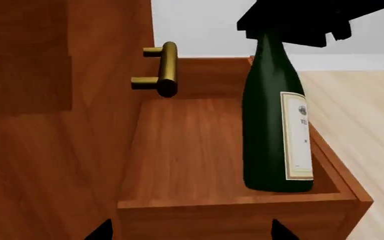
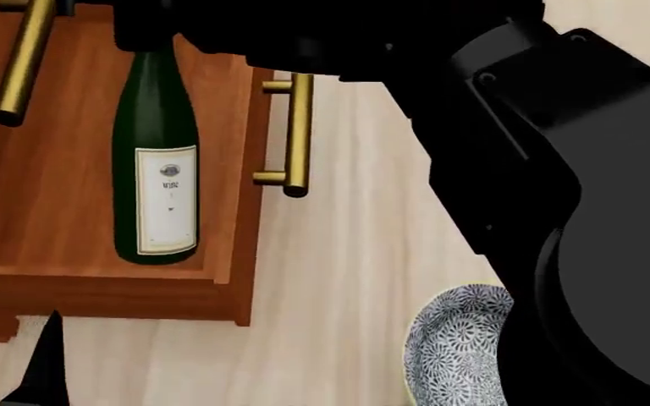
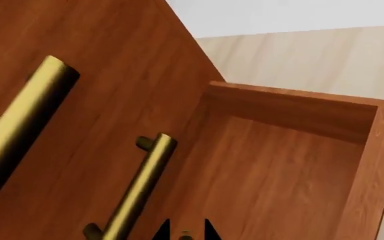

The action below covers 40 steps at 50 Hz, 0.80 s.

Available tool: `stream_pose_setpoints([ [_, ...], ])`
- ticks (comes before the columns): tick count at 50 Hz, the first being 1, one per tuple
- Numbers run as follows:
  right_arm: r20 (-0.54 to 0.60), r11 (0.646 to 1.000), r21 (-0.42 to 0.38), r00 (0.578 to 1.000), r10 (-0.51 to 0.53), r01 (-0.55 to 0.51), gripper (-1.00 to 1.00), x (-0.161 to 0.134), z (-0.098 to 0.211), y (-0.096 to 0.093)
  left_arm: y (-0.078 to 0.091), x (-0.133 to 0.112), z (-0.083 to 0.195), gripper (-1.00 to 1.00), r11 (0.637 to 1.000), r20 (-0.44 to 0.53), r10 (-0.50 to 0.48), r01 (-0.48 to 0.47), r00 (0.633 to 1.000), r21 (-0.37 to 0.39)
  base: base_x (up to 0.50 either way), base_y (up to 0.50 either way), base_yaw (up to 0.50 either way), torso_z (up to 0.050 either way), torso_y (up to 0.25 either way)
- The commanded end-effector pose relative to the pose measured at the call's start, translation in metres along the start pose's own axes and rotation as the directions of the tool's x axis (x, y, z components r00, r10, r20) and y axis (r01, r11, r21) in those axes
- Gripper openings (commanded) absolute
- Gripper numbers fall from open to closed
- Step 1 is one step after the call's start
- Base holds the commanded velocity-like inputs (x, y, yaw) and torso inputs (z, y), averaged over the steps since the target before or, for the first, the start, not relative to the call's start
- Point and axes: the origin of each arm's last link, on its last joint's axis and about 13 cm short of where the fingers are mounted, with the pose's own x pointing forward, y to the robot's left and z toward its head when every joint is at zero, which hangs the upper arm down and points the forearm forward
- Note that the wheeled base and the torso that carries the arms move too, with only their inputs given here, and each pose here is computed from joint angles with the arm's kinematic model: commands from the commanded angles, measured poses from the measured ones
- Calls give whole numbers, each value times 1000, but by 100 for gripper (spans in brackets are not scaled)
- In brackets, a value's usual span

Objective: Put the wine bottle in the bottom drawer of the cabinet.

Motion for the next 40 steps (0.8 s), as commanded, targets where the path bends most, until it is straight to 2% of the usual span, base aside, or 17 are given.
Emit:
stream_pose_setpoints([
  [1, -30, 1000, -14, 999, 17, -18, -100, 4, -6, 2, 0, 0, -1, 100, 1000, 3, 2, -2, 1000, 12, 0, 0, 0, 0, -193],
  [15, -43, 1000, -22, 999, -4, 3, -100, 5, -10, -1, 1, 0, -3, 100, 1000, -2, 9, -9, 1000, -3, 0, 0, 0, 0, -190],
  [40, -41, 1000, -12, 999, -20, 20, -100, 5, -11, -4, 3, 1, -7, 100, 999, -12, 19, -20, 1000, -29, 0, 0, 0, 0, -2],
])
